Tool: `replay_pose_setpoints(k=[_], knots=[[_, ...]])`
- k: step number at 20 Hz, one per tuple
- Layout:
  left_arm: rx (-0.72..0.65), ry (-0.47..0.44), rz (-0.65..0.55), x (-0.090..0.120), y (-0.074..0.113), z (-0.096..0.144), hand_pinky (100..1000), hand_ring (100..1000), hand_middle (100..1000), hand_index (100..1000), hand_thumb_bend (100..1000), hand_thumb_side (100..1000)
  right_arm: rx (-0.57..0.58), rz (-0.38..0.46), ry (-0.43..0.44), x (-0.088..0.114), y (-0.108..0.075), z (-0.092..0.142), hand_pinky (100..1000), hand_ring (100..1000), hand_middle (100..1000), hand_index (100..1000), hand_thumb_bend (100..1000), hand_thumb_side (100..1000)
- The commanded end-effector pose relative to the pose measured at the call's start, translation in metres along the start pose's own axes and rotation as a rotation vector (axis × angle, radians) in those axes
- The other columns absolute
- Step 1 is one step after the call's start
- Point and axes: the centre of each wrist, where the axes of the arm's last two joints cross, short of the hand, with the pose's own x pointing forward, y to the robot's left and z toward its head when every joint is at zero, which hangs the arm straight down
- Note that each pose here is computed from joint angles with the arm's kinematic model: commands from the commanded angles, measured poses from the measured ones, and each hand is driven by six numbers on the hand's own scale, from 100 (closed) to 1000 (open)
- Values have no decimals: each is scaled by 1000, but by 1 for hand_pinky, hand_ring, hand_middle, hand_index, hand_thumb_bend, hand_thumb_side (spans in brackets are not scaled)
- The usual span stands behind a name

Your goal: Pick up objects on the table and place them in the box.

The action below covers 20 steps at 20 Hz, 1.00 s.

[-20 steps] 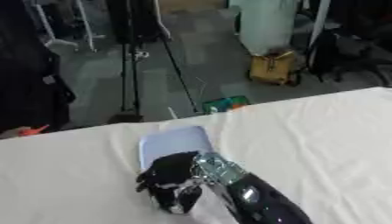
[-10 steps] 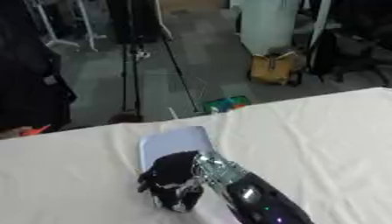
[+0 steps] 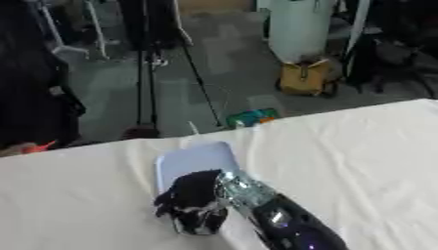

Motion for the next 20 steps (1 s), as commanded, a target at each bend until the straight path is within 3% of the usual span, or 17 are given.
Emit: replay_pose_setpoints(k=[1, 6, 9, 20], knots=[[6, -28, -6, 3, 4, -6, 1000, 1000, 1000, 901, 100, 1000, 215, 60, -127, -4, 16, 3, 837, 807, 858, 723, 125, 118], [6, -29, -5, 3, 4, -6, 1000, 1000, 1000, 901, 100, 1000, 208, 61, -126, -3, 18, 3, 816, 770, 840, 683, 118, 100], [6, -29, -5, 3, 4, -6, 1000, 1000, 1000, 901, 100, 1000, 206, 62, -122, -4, 20, 4, 784, 717, 779, 619, 117, 100], [7, -30, -6, 3, 4, -7, 1000, 1000, 1000, 901, 100, 1000, 175, 72, -115, -4, 22, 4, 706, 649, 703, 556, 100, 100]])
